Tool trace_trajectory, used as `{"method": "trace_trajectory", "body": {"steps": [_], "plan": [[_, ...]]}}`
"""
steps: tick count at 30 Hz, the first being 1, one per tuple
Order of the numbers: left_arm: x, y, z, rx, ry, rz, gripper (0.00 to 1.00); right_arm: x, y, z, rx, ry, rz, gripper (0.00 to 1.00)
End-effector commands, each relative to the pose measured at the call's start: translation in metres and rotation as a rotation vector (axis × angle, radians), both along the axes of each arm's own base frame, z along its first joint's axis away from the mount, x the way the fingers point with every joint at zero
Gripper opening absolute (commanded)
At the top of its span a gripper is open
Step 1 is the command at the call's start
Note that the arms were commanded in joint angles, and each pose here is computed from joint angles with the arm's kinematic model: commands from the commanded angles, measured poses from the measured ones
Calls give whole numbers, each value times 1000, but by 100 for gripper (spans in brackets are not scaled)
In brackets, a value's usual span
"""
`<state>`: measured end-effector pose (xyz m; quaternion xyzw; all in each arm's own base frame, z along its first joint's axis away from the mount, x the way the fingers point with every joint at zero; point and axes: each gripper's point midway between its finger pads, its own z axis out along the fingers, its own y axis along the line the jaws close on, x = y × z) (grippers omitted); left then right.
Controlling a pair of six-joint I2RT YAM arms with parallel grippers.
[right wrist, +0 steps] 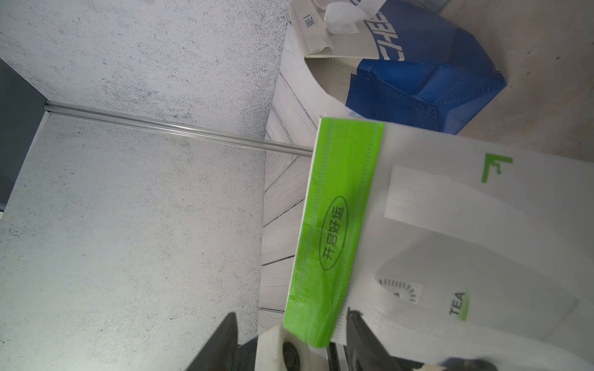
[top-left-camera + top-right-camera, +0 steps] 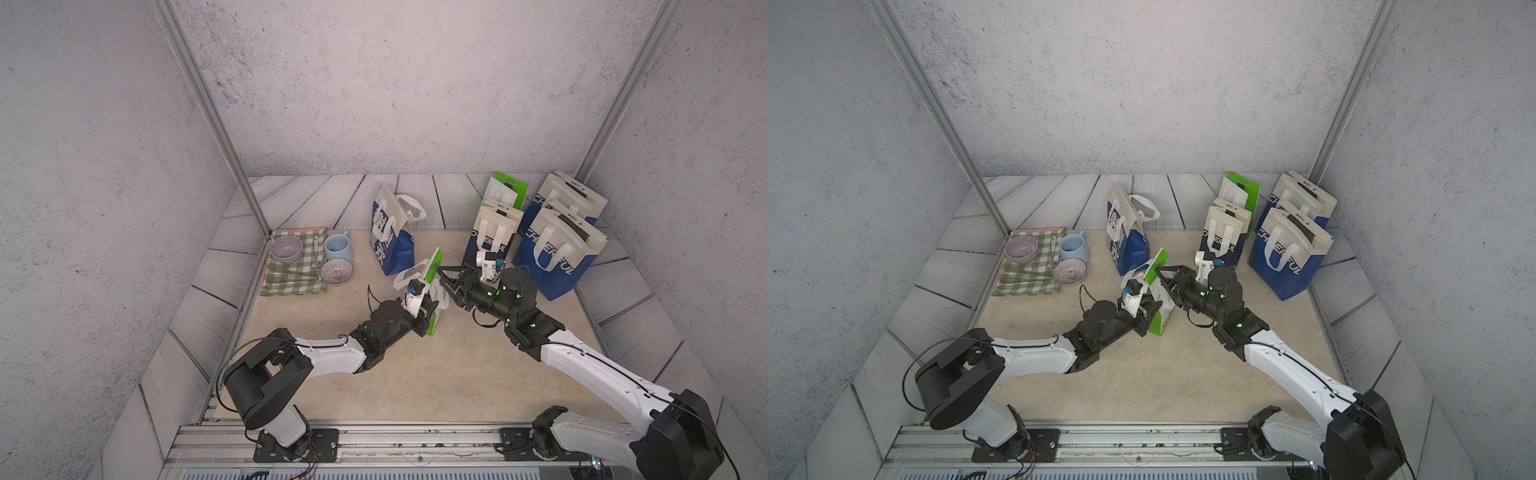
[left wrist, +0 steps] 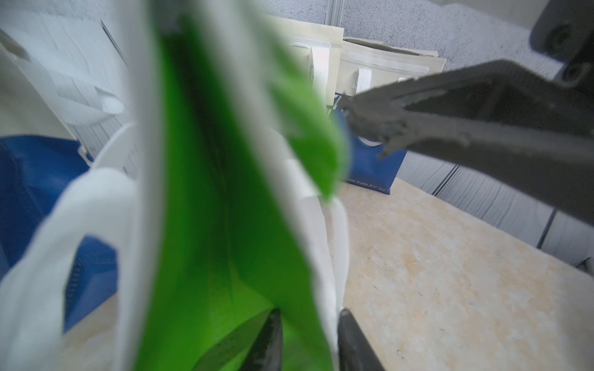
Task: Open the takeout bag
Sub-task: Open the takeout bag at the center of the board.
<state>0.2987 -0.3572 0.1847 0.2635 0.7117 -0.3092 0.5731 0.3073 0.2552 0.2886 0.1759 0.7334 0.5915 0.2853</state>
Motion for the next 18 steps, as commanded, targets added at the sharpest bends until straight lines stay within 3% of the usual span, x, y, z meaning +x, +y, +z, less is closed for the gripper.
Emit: {"method": "trace_trajectory", "body": {"steps": [1,5,18], "plan": [[5,1,5,5,-10,34,16,-3,-2,5,6,-9,-6,54],[3,5,7,17,-28,37,0,-5,-4,7,9,-14,-9,54],[-10,3,10,41,-55,-59,0,2,5,7,67,7,9,55]]}}
